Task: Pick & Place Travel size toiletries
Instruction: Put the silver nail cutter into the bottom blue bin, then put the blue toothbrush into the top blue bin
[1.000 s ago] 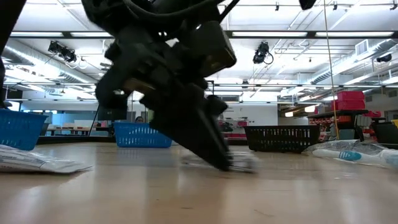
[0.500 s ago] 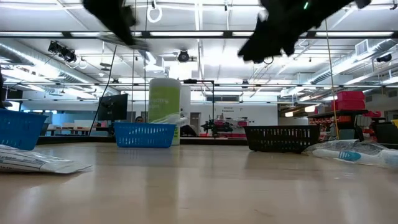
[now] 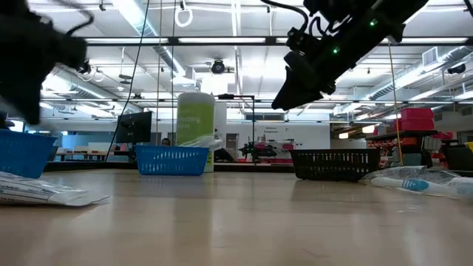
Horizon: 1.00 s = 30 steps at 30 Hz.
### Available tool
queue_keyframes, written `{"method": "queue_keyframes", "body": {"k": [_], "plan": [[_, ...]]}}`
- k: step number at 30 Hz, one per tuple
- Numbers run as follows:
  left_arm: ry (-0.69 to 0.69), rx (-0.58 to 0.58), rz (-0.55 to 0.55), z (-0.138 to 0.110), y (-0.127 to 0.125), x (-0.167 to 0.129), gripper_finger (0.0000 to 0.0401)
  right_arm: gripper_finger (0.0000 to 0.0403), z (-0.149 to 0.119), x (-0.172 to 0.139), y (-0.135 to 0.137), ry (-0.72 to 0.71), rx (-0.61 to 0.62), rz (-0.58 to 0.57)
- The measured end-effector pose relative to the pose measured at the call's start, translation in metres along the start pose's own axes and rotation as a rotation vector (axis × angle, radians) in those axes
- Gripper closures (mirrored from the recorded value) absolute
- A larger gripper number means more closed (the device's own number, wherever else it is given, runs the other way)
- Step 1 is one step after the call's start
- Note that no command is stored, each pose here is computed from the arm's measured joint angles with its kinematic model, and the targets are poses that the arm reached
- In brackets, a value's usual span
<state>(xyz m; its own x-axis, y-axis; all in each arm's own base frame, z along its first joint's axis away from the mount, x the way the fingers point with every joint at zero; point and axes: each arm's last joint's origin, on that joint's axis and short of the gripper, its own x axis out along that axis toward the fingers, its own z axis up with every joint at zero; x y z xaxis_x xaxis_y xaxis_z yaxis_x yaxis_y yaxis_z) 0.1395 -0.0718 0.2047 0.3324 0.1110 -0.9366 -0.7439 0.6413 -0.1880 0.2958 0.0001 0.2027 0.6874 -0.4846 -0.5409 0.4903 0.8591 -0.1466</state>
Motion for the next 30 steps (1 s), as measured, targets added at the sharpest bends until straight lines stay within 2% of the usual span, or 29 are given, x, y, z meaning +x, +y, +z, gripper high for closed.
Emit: {"method": "queue_keyframes", "body": {"k": [3,5,10,14,19,25,30], "plan": [[0.125,-0.045,0.015,-0.015,0.008,0.017,0.0333,0.0161,0.001,0.001,-0.003,0.000,0.000,-0.010],[0.158,-0.058,0.003,-0.021,0.011,0.024,0.0332,0.0165,0.002,0.003,-0.005,-0.003,-0.004,-0.016],[0.099,-0.070,0.004,-0.025,0.015,0.032,0.0328,0.0174,0.008,0.006,-0.012,-0.045,-0.027,-0.032],[0.029,-0.076,-0.009,-0.023,0.013,0.032,0.0310,0.0180,0.016,0.009,-0.017,-0.106,-0.003,-0.036],[0.024,-0.042,-0.045,-0.023,0.010,0.032,0.0278,0.0183,0.023,0.012,-0.022,-0.151,0.013,0.038],[0.002,0.062,-0.081,-0.019,0.002,0.025,0.0259,0.0181,0.027,0.016,-0.028,-0.164,0.030,0.126],[-0.169,0.208,-0.137,-0.006,-0.016,0.001,0.0261,0.0186,0.027,0.016,-0.029,-0.163,0.032,0.124]]}}
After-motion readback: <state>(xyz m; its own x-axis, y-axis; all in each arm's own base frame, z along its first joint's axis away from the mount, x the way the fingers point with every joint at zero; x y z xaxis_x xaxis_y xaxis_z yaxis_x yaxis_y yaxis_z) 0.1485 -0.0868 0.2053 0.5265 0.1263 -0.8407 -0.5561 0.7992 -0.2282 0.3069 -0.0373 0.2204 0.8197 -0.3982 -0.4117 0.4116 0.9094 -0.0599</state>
